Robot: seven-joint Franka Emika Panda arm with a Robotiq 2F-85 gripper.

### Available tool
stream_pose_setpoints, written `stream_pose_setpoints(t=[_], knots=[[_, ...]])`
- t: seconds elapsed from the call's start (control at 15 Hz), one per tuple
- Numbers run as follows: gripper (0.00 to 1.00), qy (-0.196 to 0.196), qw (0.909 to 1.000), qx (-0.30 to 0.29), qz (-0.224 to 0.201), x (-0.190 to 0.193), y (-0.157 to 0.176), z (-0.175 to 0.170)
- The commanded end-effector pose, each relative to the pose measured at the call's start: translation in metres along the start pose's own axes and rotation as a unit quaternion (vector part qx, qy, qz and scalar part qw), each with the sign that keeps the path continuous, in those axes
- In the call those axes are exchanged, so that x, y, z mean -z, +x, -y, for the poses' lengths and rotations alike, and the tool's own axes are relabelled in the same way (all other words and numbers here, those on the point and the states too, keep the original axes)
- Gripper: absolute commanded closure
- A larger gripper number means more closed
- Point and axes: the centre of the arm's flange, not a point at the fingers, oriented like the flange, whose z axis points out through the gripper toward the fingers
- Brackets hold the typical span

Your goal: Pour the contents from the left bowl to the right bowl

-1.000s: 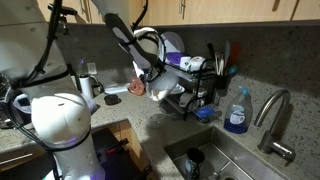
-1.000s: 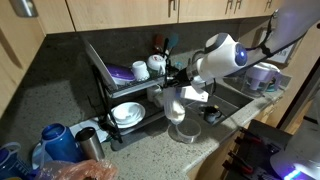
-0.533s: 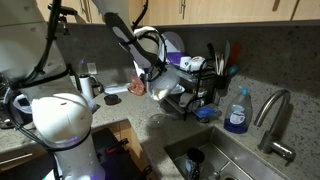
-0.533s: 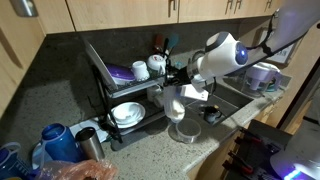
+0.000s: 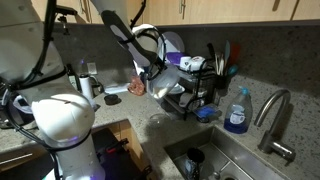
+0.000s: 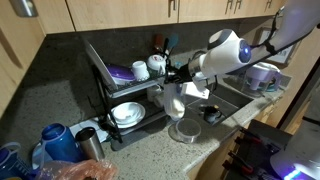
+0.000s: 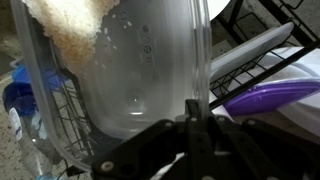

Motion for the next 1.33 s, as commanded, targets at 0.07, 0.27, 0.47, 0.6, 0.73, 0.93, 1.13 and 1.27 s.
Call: stream_pose_setpoints(t=[0.07,0.27,0.47,0.6,0.73,0.93,1.13,1.27], knots=[[0.99,0.003,0.9997,-0.008,-0.023,0.0,-0.016,-0.03],[0.99,0.0,0.9997,-0.011,-0.02,-0.002,-0.02,-0.035],[0.99,0.001,0.9997,-0.015,-0.021,-0.002,-0.022,-0.039],[0.99,0.004,0.9995,-0.014,-0.028,-0.002,-0.024,-0.04],[0.99,0.002,0.9994,-0.015,-0.031,-0.001,-0.025,-0.04],[0.99,0.002,0.9992,-0.017,-0.036,0.001,-0.026,-0.041],[0.99,0.0,0.999,-0.02,-0.04,0.004,-0.027,-0.043],[0.99,-0.001,0.9989,-0.021,-0.042,0.005,-0.027,-0.046]])
